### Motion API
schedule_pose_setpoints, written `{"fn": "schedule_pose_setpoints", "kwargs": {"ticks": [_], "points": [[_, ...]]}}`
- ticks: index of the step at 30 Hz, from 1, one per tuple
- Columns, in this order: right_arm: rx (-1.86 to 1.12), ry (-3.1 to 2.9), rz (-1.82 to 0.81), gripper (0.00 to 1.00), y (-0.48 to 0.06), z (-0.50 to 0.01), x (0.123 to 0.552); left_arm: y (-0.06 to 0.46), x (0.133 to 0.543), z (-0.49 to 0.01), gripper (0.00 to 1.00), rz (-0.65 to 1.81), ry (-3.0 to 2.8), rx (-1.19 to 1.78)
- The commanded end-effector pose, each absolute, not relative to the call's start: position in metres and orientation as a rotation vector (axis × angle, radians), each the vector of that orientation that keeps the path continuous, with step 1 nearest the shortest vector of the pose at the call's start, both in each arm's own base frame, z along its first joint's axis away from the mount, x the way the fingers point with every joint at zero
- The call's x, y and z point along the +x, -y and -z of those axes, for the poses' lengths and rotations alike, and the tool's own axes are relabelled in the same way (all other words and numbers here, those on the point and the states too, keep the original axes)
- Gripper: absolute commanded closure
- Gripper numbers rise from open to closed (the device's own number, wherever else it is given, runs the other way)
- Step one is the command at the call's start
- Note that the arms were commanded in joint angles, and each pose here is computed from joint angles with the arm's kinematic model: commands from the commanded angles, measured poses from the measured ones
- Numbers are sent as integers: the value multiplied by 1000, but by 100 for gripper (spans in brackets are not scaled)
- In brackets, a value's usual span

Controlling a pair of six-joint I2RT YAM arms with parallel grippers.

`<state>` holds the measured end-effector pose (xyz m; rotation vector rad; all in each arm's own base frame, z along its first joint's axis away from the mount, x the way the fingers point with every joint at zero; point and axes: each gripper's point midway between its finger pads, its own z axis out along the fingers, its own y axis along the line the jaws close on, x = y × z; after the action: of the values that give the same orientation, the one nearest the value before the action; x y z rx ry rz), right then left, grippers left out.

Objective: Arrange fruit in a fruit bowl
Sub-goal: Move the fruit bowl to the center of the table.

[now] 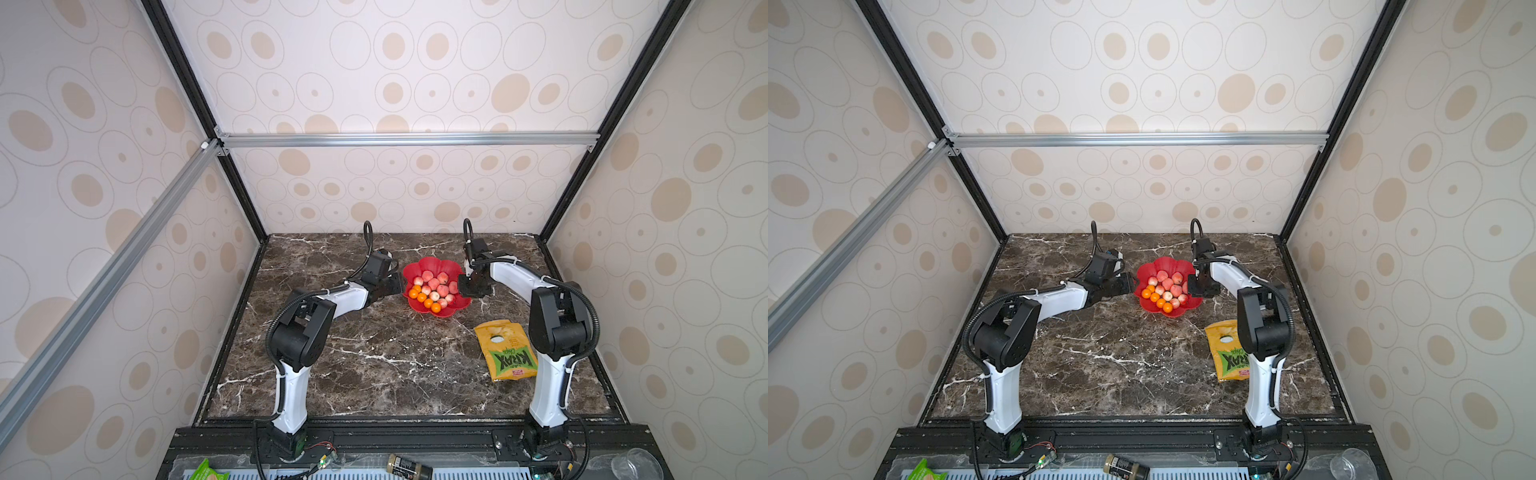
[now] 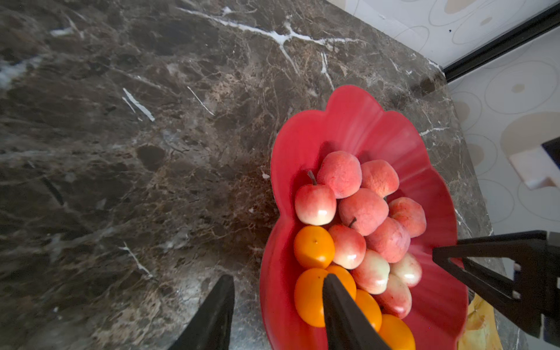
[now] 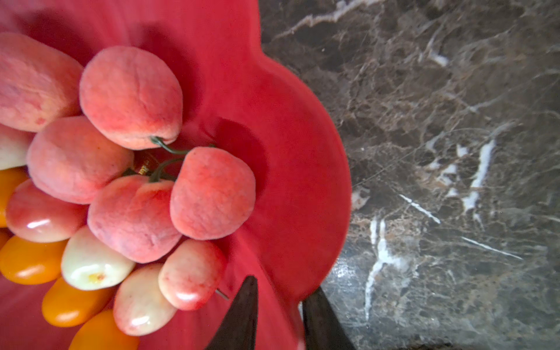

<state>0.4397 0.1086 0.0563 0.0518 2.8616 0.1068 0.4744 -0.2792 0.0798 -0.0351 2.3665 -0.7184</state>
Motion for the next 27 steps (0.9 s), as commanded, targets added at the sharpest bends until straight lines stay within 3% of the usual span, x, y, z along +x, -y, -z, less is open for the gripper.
{"fn": "schedule_pose_setpoints", "kwargs": {"ticks": [1, 7, 12, 27], "points": [[27, -2880, -95, 73, -111, -49, 438, 272, 481, -72, 55, 672, -2401, -53], [25, -2880, -88, 73, -110, -49, 437, 276, 483, -62, 60, 708, -2415, -52], [29, -2882, -92, 73, -110, -48, 437, 279, 483, -57, 71, 719, -2427, -48], [25, -2886, -129, 77, -117, -47, 435, 278, 479, -66, 76, 739, -2405, -40]]}}
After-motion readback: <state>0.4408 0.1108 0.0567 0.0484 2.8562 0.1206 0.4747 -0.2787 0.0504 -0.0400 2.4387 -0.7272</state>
